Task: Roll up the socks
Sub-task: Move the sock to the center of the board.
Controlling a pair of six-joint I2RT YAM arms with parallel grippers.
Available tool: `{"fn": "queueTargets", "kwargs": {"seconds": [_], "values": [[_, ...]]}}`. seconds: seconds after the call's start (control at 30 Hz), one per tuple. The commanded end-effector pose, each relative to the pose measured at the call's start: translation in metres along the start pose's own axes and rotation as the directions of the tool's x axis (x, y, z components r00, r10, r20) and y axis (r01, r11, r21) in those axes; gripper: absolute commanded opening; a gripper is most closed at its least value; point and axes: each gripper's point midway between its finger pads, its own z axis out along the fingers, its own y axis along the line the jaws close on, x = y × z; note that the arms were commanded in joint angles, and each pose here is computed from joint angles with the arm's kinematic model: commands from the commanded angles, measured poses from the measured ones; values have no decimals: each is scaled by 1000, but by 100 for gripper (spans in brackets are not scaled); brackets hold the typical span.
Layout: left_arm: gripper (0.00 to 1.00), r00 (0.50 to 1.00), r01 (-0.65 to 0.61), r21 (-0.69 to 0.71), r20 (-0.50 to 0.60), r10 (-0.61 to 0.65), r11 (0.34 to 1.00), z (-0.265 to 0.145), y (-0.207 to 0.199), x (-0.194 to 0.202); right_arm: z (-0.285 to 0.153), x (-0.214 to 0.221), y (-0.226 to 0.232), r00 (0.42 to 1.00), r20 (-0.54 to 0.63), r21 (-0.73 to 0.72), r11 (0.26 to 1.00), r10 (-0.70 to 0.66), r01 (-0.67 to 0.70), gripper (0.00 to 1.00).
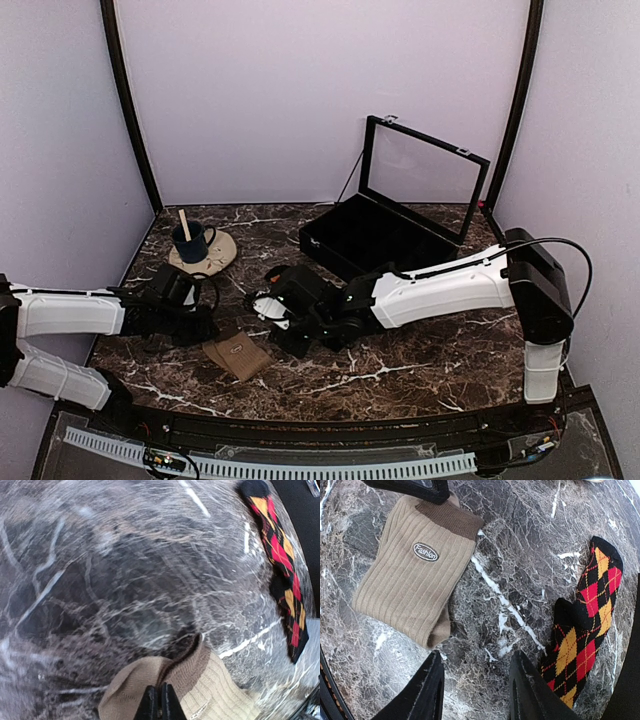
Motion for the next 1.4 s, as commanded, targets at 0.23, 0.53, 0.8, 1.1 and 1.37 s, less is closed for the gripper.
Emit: {"fn": "queueTargets", "kwargs": {"seconds": [0.23, 0.53, 0.8, 1.1, 1.37], "values": [[0, 985, -160, 165, -30, 168, 973, 20, -60, -20, -17, 0, -22, 998, 33, 78, 995, 53, -55, 42], [0, 956, -275, 270, -26, 292, 923, 35, -114, -44, -31, 15, -40, 994, 31, 156, 982, 105, -109, 42], [0, 937, -333, 361, 27, 347, 871, 8, -155, -60, -32, 27, -48, 992, 8, 186, 975, 126, -126, 42], [2, 932, -345, 424, 48, 360, 837, -17, -155, -45, -31, 17, -63, 983, 43, 212, 960, 178, -183, 42], [9, 918, -370, 394, 16, 396, 841, -3, -149, -42, -27, 10, -62, 981, 48, 198, 961, 186, -192, 42]]}}
